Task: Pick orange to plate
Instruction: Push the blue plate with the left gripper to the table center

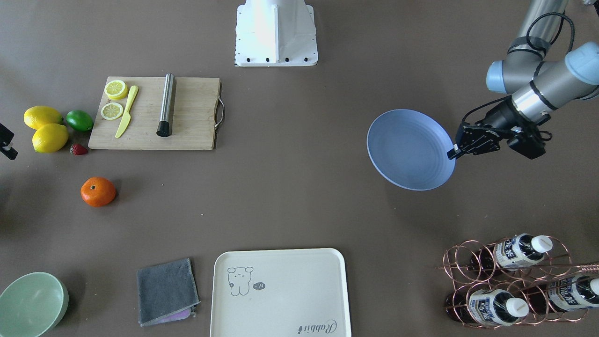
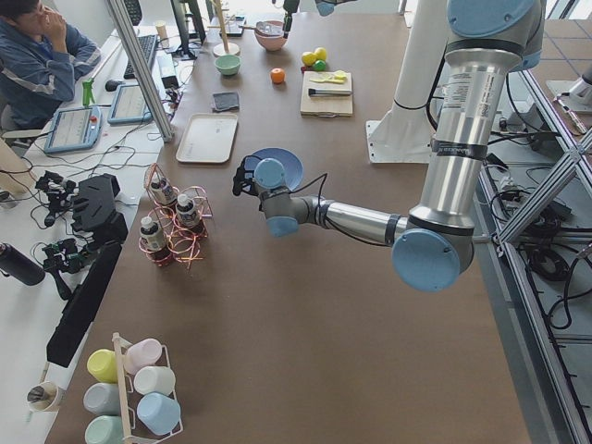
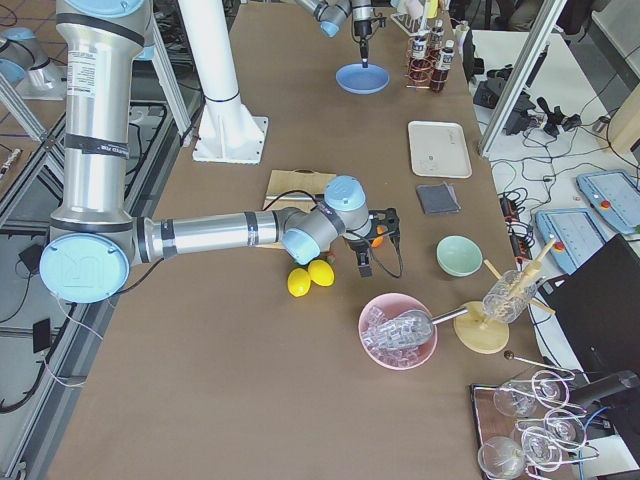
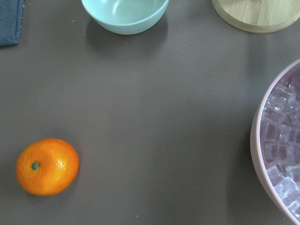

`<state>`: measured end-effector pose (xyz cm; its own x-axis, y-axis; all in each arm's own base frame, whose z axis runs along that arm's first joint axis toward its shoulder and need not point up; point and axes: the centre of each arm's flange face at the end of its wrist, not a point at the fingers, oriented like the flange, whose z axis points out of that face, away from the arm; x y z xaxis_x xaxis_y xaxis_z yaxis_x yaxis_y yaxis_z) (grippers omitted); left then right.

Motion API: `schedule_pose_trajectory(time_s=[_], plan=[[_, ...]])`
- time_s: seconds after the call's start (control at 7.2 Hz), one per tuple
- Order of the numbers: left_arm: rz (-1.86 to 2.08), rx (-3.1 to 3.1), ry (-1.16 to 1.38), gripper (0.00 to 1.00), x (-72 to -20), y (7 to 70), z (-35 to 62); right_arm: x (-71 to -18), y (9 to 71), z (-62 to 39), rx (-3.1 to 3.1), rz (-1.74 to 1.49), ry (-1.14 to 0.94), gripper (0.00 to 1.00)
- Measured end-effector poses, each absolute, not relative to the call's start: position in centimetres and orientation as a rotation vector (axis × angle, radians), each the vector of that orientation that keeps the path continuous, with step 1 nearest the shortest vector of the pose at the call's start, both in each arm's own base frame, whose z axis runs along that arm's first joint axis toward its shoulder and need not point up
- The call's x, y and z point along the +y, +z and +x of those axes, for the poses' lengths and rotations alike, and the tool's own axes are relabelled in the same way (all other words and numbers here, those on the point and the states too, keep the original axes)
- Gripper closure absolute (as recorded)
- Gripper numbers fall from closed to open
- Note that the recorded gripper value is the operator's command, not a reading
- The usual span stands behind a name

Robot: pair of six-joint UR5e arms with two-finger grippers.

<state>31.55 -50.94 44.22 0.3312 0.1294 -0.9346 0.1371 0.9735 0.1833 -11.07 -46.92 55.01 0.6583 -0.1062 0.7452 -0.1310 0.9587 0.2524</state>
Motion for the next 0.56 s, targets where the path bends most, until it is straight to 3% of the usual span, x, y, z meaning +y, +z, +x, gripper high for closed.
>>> schedule_pose_trajectory(time_s=[0.56], plan=[[0.225, 1.111, -0.007, 1.00, -48.5, 30.1, 50.2, -47.0, 55.1, -11.1, -0.856, 0.294, 0.015, 0.00]])
